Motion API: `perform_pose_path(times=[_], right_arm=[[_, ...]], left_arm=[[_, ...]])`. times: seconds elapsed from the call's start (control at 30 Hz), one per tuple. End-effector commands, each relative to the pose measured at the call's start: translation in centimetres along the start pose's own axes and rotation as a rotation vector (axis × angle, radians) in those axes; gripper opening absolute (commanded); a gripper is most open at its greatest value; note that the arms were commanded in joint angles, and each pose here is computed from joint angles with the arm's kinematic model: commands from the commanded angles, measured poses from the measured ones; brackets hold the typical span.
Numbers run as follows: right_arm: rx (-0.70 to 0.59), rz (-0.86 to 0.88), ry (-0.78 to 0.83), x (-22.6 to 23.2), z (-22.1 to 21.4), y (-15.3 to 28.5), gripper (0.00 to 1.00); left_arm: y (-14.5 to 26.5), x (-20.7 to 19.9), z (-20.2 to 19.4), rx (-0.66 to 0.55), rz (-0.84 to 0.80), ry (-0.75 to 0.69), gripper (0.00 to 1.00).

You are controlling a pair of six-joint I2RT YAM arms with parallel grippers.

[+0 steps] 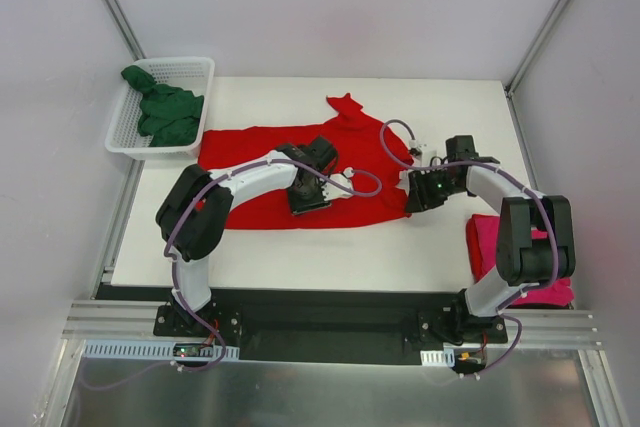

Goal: Fold and stack the t-shirts
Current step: Fold the flattened tshirt in 1/3 of the way

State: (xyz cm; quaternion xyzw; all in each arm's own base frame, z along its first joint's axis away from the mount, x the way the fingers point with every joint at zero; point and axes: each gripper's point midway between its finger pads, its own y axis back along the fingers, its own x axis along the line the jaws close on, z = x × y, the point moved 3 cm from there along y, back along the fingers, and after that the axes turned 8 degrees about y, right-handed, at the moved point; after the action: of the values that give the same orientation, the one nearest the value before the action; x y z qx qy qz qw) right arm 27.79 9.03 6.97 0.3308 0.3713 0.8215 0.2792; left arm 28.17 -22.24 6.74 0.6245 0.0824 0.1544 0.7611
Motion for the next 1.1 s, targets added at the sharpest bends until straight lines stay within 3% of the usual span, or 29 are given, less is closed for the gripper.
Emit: perform_pose_path(times=[0.0,0.87,1.07], right_arm=[[-0.020,-0.028,0.075,-0.5,0.4,-0.3,0.36],[0.072,-0.045,0.177,0.3,-1.3,0.0,0.37],[0.082,-0.053,0.192,0.1,-1.3,0.1,0.33]], left_arm=[[0.7,-0.3,-0.5,0.019,0.004,-0.030,0.40],[0.2,-0.2,0.6,0.023,0.013,-0.054,0.41],[-0.5,0.1,1.9,0.010,-0.001,-0.047,0.41]])
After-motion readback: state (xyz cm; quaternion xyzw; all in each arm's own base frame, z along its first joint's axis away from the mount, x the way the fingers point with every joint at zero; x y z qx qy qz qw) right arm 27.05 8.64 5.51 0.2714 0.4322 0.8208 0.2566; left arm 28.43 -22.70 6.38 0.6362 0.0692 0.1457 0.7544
